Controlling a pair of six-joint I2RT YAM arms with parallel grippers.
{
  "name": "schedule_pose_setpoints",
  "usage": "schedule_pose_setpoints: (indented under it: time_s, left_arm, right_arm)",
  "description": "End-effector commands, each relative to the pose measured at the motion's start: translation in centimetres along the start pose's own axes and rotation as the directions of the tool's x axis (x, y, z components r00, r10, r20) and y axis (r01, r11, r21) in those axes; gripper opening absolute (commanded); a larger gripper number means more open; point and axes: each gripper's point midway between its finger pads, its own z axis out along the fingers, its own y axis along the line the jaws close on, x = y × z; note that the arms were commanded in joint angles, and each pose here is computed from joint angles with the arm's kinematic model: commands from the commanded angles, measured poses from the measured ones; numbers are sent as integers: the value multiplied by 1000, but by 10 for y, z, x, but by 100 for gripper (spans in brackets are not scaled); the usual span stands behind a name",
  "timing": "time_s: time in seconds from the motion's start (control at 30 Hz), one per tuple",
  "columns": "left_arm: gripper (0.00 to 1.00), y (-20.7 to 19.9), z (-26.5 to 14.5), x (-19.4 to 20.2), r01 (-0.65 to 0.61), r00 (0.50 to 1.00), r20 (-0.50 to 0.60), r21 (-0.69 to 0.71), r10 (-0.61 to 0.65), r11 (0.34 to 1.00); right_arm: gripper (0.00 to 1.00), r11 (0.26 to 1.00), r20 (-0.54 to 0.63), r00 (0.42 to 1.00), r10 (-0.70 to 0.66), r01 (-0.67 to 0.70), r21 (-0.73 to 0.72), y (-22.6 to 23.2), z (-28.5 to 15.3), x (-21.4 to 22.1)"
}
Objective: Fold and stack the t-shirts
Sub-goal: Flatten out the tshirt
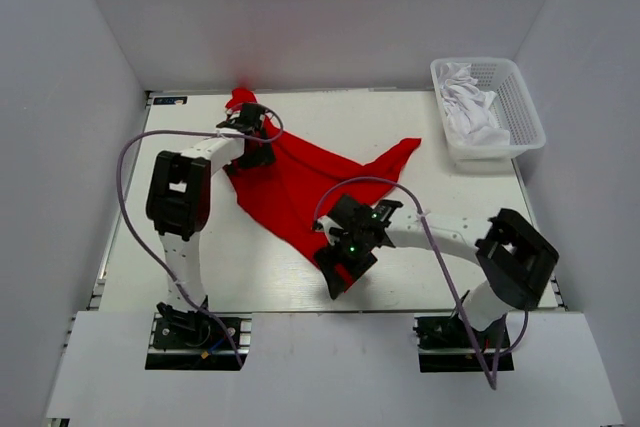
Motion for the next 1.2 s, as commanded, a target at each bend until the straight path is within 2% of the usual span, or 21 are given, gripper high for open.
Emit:
schedule_pose_setpoints:
  time_s: [0.0, 0.07, 0.1, 0.13, 0.23, 0.27, 0.3, 0.43, 0.47, 0.53, 0.6, 0.63, 0.8, 1.0, 1.07, 1.13, 1.17]
  left_arm:
    - [100, 15, -35, -6, 16, 999, 49, 15, -17, 1000]
    - [100, 15, -54, -15, 22, 994, 102, 59, -28, 998]
    - [100, 15, -61, -20, 15, 992, 125, 71, -24, 997]
    - [100, 15, -70, -26, 20, 989, 144, 83, -32, 996]
    - [100, 12, -106, -44, 35, 975, 214, 153, -68, 988]
    - [100, 15, -113, -43, 35, 974, 216, 155, -69, 987]
    - [100, 18, -135, -51, 42, 964, 251, 178, -87, 983]
    - [100, 37, -165, -26, 148, 962, 202, 182, -184, 972]
    - [100, 51, -162, -1, 202, 966, 138, 130, -219, 971]
    - [100, 76, -163, 25, 271, 955, 111, 41, -274, 962]
    - [100, 89, -179, 39, 321, 939, 115, 39, -323, 946]
    - [100, 96, -178, 51, 328, 939, 101, 25, -329, 944]
    - [100, 109, -193, 73, 351, 930, 96, 53, -355, 935]
    - [100, 120, -197, 74, 350, 930, 117, 9, -348, 937]
    - [100, 119, -200, 69, 353, 927, 125, 19, -353, 935]
    - [100, 117, -202, 66, 356, 925, 132, 27, -356, 934]
    - [100, 117, -205, 63, 349, 926, 137, 33, -350, 936]
  right_arm:
    - [90, 987, -18, 991, -133, 131, -99, 40, -30, 18]
    - [90, 979, 54, 984, -169, 174, -110, 51, -39, 7]
    - [90, 974, 134, 972, -191, 204, -95, 56, -44, -9]
    - [90, 977, 147, 971, -189, 201, -76, 56, -48, -14]
    - [90, 976, 263, 941, -213, 191, 107, 39, -59, -59]
    - [90, 960, 307, 926, -221, 152, 234, 21, -69, -78]
    - [89, 957, 317, 924, -215, 135, 258, 21, -70, -93]
    - [90, 942, 257, 932, -256, 181, 283, 12, -34, -123]
    - [90, 943, 284, 922, -264, 184, 277, 15, -34, -137]
    - [90, 946, 294, 923, -247, 164, 278, 12, -18, -155]
    - [90, 935, 352, 901, -253, 136, 327, 12, -24, -182]
    - [90, 932, 335, 910, -244, 124, 342, 5, -12, -186]
    - [87, 890, 343, 910, -233, 57, 452, -22, -6, -206]
    - [80, 892, 302, 938, -168, 14, 452, -38, 12, -191]
    - [72, 892, 294, 944, -152, 3, 451, -45, 17, -185]
    - [68, 903, 275, 951, -144, 13, 430, -42, 22, -179]
    - [62, 906, 265, 954, -139, 15, 424, -43, 25, -177]
